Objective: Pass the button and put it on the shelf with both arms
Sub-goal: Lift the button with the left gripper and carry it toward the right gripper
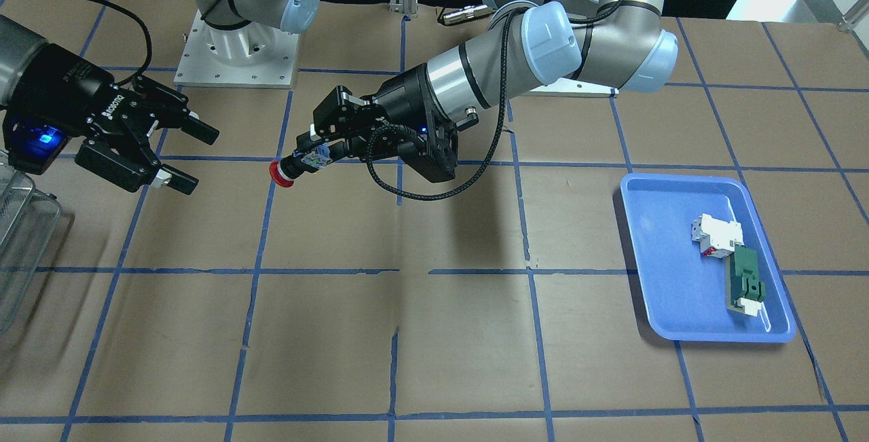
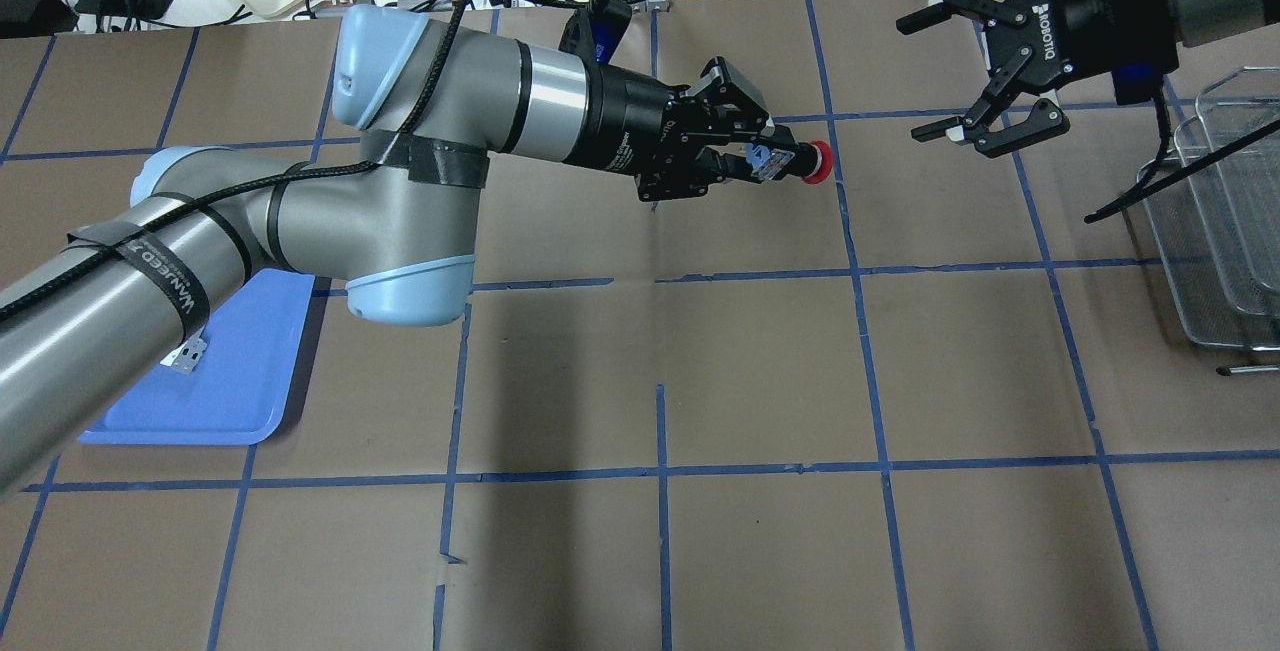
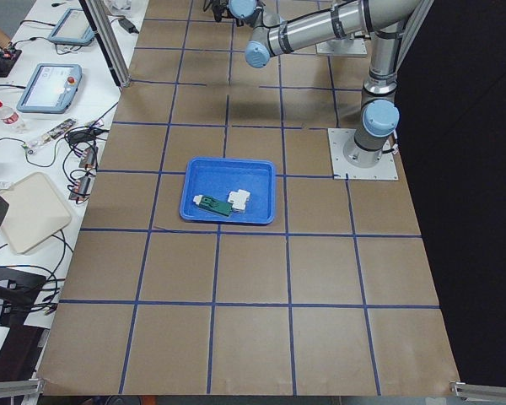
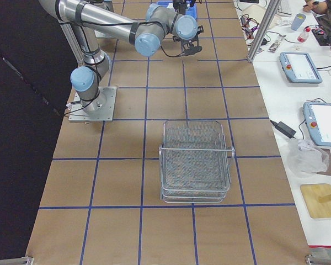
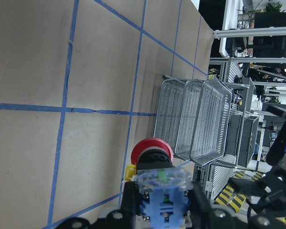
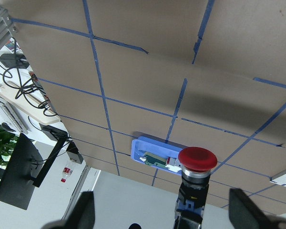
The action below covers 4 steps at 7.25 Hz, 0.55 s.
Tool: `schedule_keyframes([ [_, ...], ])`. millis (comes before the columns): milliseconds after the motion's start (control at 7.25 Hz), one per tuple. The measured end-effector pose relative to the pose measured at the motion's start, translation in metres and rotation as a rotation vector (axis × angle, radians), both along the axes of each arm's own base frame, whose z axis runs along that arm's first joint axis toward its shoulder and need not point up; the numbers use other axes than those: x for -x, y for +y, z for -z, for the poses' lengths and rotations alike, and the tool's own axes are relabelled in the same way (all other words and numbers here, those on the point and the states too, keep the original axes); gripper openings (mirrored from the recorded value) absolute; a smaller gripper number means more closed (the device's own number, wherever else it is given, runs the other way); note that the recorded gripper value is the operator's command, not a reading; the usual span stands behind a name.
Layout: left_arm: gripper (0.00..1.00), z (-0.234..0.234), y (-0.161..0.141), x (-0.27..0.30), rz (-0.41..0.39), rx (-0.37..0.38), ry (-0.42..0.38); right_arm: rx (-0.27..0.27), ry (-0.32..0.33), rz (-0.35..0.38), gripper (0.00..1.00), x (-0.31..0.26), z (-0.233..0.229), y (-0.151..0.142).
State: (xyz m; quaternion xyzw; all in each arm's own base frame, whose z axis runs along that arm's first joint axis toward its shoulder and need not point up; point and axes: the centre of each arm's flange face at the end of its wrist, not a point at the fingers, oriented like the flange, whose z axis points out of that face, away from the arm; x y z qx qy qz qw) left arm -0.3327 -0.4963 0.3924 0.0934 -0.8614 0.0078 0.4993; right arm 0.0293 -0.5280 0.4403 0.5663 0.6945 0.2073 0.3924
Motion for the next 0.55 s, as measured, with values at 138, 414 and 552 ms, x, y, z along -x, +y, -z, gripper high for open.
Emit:
schedule_keyframes([
  [138, 0.00, -0.008, -0.001, 0.003, -0.008, 0.001, 0.007, -0.005, -0.006, 0.000, 1.00, -0.002, 0.002, 0.002],
  [414, 0.00, -0.020, -0.004, 0.005, -0.022, -0.003, 0.018, -0.031, -0.016, -0.010, 1.00, -0.012, 0.006, 0.006],
  [552, 0.00, -0.025, -0.002, 0.007, -0.025, -0.005, 0.021, -0.048, -0.017, -0.013, 1.00, -0.021, 0.004, 0.009],
])
